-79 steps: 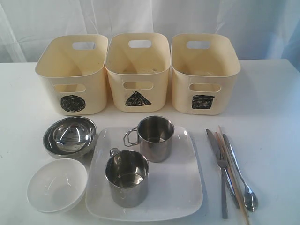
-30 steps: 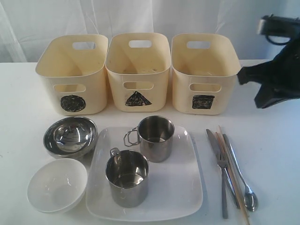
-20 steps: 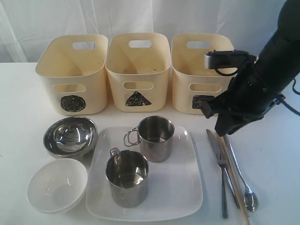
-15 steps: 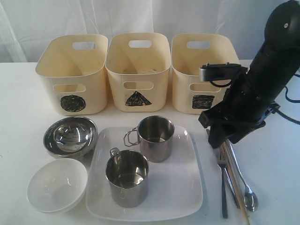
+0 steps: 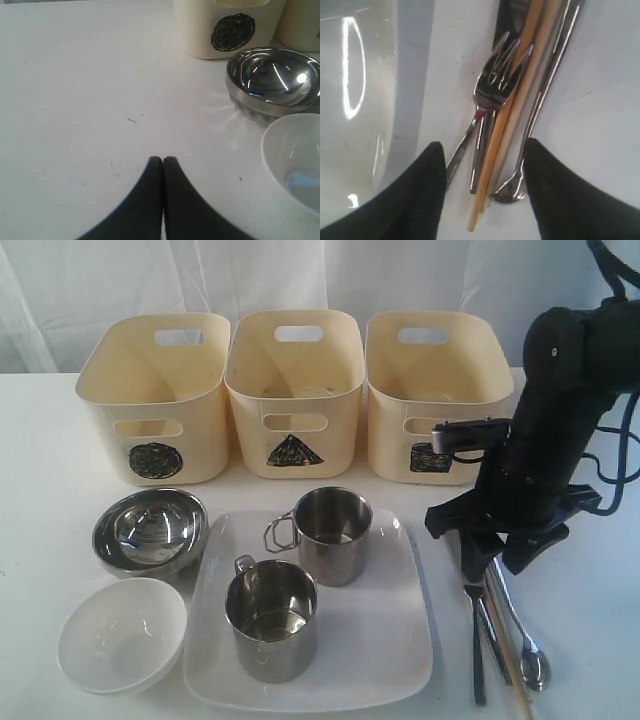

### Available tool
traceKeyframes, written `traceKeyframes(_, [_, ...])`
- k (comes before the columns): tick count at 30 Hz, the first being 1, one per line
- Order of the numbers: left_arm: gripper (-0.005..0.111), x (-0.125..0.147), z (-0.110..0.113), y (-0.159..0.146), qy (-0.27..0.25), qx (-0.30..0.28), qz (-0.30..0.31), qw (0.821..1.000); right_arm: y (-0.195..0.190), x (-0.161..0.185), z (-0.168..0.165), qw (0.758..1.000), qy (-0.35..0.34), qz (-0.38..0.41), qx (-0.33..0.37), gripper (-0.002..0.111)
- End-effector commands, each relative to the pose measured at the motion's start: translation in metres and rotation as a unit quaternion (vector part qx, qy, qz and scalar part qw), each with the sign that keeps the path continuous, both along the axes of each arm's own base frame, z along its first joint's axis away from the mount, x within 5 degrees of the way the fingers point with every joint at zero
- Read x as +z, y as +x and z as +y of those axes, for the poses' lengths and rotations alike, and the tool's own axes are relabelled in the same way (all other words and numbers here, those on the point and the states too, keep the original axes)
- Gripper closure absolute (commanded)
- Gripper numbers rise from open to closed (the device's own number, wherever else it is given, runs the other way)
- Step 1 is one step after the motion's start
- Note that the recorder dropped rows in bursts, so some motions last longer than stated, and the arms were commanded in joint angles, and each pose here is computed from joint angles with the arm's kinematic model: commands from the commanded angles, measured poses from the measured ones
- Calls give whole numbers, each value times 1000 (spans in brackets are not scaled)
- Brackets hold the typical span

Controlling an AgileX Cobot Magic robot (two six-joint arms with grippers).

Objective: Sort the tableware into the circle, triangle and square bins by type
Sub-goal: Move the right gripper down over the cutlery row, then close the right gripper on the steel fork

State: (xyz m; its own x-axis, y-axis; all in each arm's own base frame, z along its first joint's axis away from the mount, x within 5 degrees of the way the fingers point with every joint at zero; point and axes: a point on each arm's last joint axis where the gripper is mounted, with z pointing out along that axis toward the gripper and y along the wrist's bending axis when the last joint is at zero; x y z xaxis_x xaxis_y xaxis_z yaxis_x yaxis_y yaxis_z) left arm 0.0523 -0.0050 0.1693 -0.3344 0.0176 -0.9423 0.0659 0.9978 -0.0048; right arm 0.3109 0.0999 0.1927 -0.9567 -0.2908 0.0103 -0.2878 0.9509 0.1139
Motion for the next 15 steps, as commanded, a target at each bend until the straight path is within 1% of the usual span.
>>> traceKeyframes(1, [107,-1,0,0,-2,2,-1,1000,2,-1,7,1000,2,-11,-24,62])
traceKeyframes(5, [107,-1,0,0,-2,2,-1,1000,2,-11,23,1000,3,-15,-7,62])
traceKeyframes(8, [107,-1,0,0,-2,2,-1,1000,5,-15,30,999,2,-34,-5,62])
traceKeyframes(15, [107,-1,0,0,-2,2,-1,1000,9,-15,27,998,-20,-58,-24,62])
